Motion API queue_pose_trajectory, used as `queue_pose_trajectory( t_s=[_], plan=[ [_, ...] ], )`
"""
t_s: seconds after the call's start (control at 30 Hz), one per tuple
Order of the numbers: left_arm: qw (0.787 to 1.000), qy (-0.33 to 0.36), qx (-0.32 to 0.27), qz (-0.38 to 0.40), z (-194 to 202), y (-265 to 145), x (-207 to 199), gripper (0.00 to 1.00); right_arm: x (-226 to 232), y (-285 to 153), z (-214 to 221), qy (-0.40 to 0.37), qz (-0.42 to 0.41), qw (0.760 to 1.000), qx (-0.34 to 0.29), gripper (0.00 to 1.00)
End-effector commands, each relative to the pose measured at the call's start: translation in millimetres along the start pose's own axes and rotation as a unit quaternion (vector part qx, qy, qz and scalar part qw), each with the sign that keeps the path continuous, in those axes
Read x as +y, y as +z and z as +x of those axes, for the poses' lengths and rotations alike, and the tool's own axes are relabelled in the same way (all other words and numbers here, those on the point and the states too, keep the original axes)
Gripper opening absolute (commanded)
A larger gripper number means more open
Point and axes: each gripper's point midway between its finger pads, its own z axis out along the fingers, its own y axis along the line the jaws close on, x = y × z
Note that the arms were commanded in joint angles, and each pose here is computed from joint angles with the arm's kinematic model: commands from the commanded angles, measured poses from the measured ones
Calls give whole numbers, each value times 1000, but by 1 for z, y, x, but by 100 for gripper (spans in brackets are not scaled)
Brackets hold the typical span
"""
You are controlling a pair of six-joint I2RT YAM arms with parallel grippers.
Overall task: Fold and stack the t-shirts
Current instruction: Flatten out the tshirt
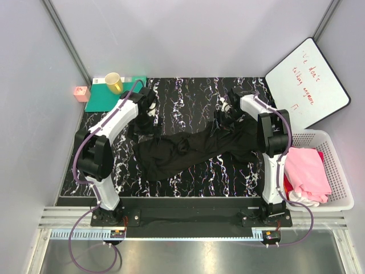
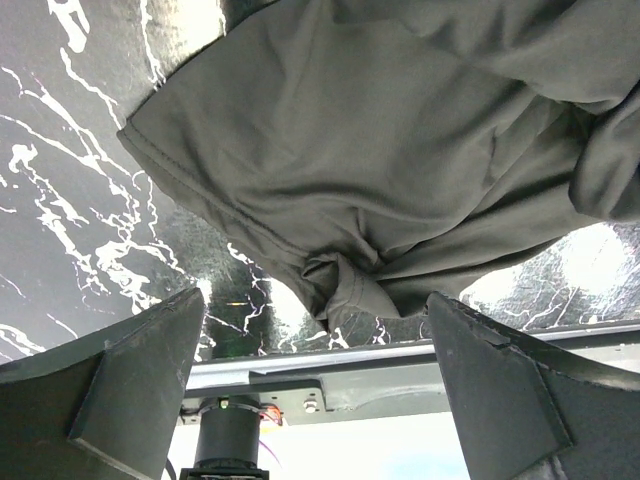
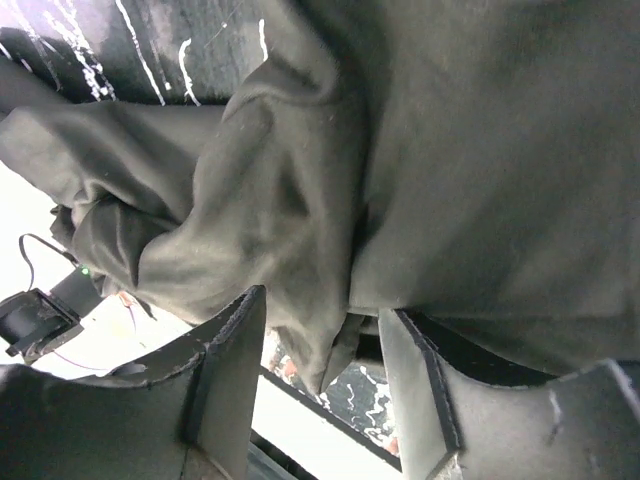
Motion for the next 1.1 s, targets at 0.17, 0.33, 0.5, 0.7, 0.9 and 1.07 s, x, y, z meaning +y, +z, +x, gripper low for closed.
queue_pose_trajectory(
  t_s=[0.17, 0.33, 0.5, 0.7, 0.9, 1.07],
  plan=[
    [1000, -13, -13, -7, 0, -6, 11, 99, 16, 5, -7, -29, -17, 999, -8, 15],
    [999, -30, 2, -13, 4, 4, 21, 99, 35, -22, -8, -33, -22, 999, -24, 7],
    [998, -50, 21, -17, 5, 18, 26, 99, 50, -50, -7, -41, -17, 999, -31, 4],
    [996, -72, 46, -28, 5, 37, 35, 99, 70, -80, -15, -57, -16, 997, -53, 5],
    [992, -78, 89, -42, 9, 68, 40, 97, 82, -97, -22, -69, -19, 994, -78, 6],
    [990, -77, 99, -62, 7, 81, 46, 58, 90, -111, -30, -94, -15, 990, -106, 6]
  ],
)
